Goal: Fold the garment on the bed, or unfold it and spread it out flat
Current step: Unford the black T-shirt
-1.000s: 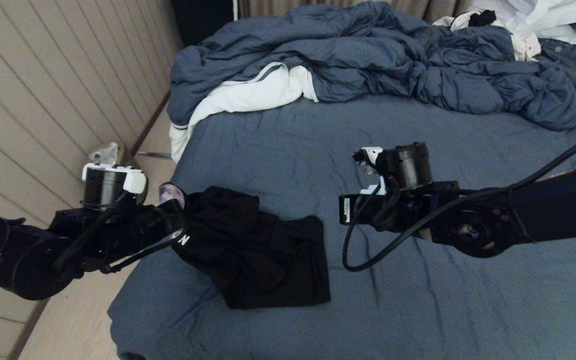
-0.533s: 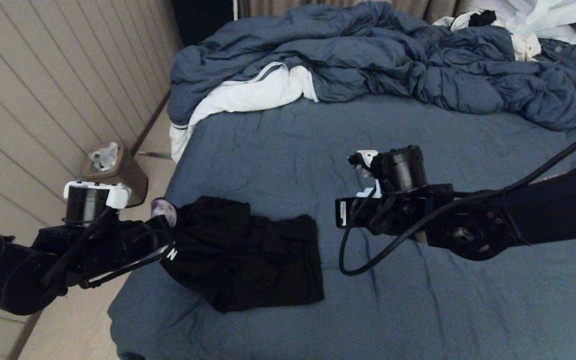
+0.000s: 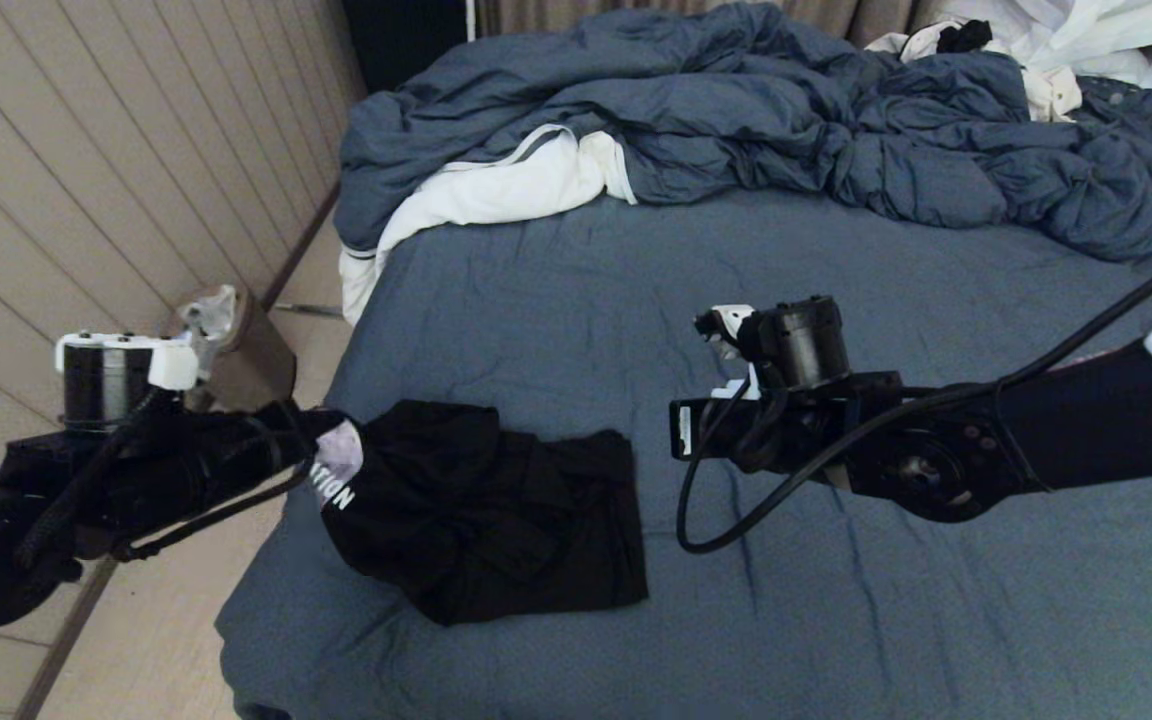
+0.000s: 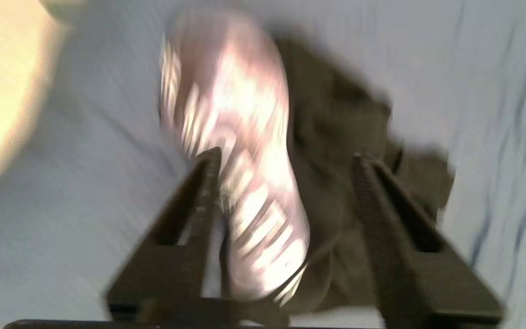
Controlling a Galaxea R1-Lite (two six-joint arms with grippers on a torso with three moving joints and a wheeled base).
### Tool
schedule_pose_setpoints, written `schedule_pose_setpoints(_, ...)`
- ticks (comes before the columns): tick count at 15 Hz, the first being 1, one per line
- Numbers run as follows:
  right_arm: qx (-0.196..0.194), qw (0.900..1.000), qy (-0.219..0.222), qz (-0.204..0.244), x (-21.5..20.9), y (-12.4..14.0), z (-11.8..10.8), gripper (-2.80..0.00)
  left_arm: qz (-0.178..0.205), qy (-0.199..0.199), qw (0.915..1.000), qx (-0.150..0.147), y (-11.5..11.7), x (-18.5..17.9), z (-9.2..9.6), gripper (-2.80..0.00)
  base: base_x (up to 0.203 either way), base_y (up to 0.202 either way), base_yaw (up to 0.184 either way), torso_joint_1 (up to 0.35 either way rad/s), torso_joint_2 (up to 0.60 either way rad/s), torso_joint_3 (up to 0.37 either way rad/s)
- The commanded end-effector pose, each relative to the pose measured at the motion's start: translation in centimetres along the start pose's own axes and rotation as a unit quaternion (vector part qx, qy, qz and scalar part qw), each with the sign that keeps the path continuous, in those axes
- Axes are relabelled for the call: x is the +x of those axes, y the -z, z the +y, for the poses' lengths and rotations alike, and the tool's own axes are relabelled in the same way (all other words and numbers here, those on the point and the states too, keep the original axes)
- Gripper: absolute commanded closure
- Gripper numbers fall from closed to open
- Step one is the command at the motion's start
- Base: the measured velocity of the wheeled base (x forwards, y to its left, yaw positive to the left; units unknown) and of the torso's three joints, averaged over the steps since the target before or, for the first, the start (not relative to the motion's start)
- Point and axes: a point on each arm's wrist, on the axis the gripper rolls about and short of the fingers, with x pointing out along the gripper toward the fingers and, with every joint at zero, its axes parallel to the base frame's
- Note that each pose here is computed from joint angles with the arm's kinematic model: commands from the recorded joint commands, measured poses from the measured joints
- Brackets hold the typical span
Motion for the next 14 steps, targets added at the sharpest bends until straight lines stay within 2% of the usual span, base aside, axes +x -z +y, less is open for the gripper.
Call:
schedule_pose_setpoints(1,-0.001,1.0,-0.003,0.001,0.1,0.1,0.2,0.0,-0.061,-0.004,0.9981,-0.008,-2.8,-2.2,0.7,-2.8,0.0,0.0,0.0,0.0,0.0,0.0)
schedule_pose_setpoints(5,-0.001,1.0,-0.003,0.001,0.1,0.1,0.3,0.0,-0.068,-0.003,0.9977,0.003,-3.2,-3.0,0.7,-2.8,0.0,0.0,0.0,0.0,0.0,0.0)
schedule_pose_setpoints(6,-0.001,1.0,-0.003,0.001,0.1,0.1,0.3,0.0,-0.059,0.009,0.9982,0.011,-2.7,-2.9,0.0,-2.8,0.0,0.0,0.0,0.0,0.0,0.0)
schedule_pose_setpoints(9,-0.001,1.0,-0.003,0.001,0.1,0.1,0.3,0.0,-0.004,0.064,0.9965,0.053,-0.1,-2.4,-4.0,-2.8,0.0,0.0,0.0,0.0,0.0,0.0)
schedule_pose_setpoints(14,-0.001,1.0,-0.002,-0.003,0.0,-0.1,0.2,0.0,0.08,0.067,0.9889,0.105,4.6,2.4,-8.8,-2.8,0.0,0.0,0.0,0.0,0.0,0.0)
